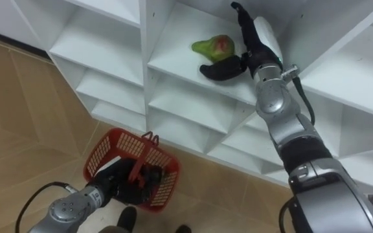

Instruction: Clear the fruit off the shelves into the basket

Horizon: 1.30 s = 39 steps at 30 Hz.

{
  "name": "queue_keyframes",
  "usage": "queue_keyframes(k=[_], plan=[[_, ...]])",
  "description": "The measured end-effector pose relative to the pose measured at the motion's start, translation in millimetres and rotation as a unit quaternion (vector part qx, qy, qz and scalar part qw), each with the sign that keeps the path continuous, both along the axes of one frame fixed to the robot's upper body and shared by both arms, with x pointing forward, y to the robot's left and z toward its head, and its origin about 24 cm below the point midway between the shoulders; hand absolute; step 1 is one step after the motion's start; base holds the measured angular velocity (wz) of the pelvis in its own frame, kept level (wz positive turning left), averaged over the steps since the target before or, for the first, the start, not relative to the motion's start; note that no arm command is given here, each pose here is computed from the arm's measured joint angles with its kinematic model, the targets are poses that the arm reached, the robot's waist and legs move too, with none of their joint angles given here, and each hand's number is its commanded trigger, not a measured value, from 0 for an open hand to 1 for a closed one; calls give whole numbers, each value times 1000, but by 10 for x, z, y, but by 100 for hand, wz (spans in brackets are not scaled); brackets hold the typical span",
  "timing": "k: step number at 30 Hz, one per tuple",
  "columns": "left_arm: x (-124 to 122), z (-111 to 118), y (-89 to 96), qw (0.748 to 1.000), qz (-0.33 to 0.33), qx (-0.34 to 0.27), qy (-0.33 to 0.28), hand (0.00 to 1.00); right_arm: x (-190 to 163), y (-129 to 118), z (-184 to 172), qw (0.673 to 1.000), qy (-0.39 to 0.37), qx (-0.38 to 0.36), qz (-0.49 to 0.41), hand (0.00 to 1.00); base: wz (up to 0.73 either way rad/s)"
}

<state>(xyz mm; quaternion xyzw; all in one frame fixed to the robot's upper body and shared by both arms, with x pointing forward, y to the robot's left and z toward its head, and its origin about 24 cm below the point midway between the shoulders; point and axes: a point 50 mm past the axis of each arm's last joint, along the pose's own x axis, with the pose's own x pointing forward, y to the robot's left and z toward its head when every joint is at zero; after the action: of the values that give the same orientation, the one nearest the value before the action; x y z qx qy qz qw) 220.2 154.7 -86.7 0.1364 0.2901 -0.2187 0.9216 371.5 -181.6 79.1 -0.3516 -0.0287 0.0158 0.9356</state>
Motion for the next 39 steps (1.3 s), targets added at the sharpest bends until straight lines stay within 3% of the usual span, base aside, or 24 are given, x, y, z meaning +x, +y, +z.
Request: queue_keyframes(k=[21,22,23,24,25,39], plan=[[37,34,110,1000,-8,14,-3,100,9,-21,-6,998,47,18,41,0,0],[40,37,109,1000,-9,14,-4,100,8,-22,-9,998,50,17,44,36,0],[41,38,107,1000,-10,13,-4,100,7,-21,-12,997,53,16,47,64,0],[42,39,106,1000,-11,13,-4,100,7,-22,-13,997,53,16,48,79,0],[42,40,104,1000,-12,12,-5,100,7,-23,-13,997,54,15,49,100,0],[35,32,93,1000,-14,12,-3,100,51,-68,100,998,12,-59,16,100,0]])
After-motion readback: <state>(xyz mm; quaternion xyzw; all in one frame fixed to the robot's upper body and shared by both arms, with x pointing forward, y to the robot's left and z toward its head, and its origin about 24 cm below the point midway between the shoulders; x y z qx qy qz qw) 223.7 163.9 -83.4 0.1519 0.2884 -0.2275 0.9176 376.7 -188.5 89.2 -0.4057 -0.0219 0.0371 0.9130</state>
